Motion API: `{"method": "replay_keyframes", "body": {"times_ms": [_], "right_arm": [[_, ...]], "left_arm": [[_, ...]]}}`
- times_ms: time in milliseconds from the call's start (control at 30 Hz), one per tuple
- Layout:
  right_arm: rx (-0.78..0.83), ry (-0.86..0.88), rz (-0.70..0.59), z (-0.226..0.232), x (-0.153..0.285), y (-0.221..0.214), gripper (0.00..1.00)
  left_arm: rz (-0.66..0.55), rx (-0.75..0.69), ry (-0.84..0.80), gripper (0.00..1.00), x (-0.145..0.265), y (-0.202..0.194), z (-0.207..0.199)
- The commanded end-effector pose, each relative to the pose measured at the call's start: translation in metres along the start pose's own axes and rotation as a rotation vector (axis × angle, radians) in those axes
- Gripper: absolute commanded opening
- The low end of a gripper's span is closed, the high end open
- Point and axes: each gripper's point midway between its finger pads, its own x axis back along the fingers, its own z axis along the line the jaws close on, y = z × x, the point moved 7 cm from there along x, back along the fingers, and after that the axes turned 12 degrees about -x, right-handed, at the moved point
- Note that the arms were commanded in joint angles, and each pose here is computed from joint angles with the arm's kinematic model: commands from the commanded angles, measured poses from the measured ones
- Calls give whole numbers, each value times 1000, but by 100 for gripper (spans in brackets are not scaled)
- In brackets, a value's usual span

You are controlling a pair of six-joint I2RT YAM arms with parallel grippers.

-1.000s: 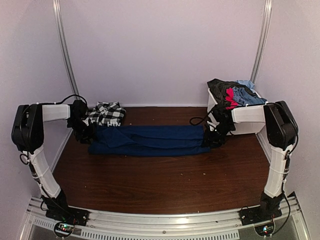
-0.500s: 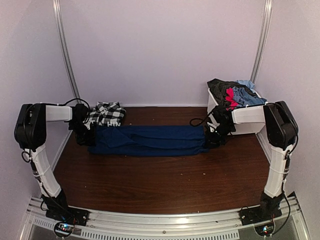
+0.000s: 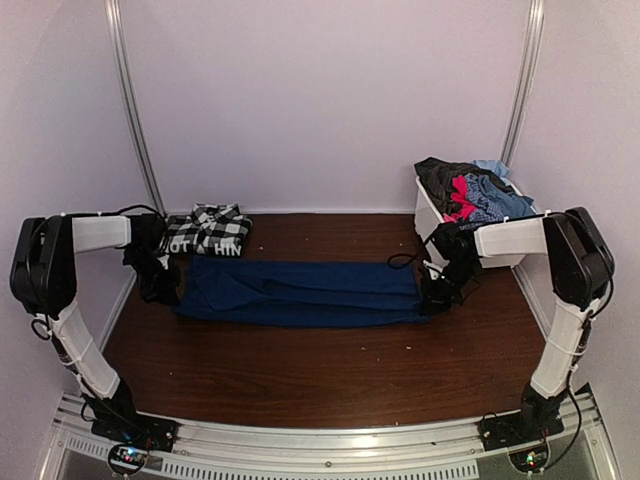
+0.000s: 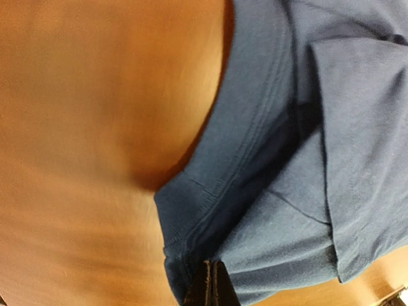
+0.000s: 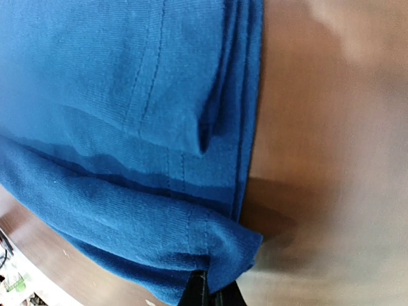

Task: Fold and stack the mixed laundry pile
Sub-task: Move the rectangle-folded T-shirt to the center of the board.

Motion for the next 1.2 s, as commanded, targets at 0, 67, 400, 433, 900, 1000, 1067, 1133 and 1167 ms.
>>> {"method": "replay_keyframes", "body": {"times_ms": [0, 67, 400, 433, 900, 1000, 1067, 1133, 1167], "right_arm": [[13, -39, 81, -9, 0, -32, 0], [20, -43, 117, -9, -3, -42, 0], [38, -25, 176, -12, -7, -72, 1], [47, -16, 179, -10, -6, -71, 3], [131, -23, 138, 5, 34, -55, 53], [132, -21, 113, 7, 41, -51, 60], [144, -7, 76, 12, 49, -48, 60], [157, 4, 49, 15, 53, -44, 60], [164, 12, 40, 17, 55, -42, 60]], "left_arm": [[93, 41, 23, 0, -4, -29, 8], [114, 45, 21, 0, -6, -37, 9], [173, 66, -8, 0, -7, -83, 11], [175, 64, -20, 0, -8, -84, 10], [73, 11, -69, 30, 22, -72, 0], [30, 17, -114, 35, 28, -63, -6], [0, 21, -167, 37, 31, -58, -13], [-25, 49, -208, 38, 34, -55, -17], [-40, 59, -233, 38, 35, -54, -19]]}}
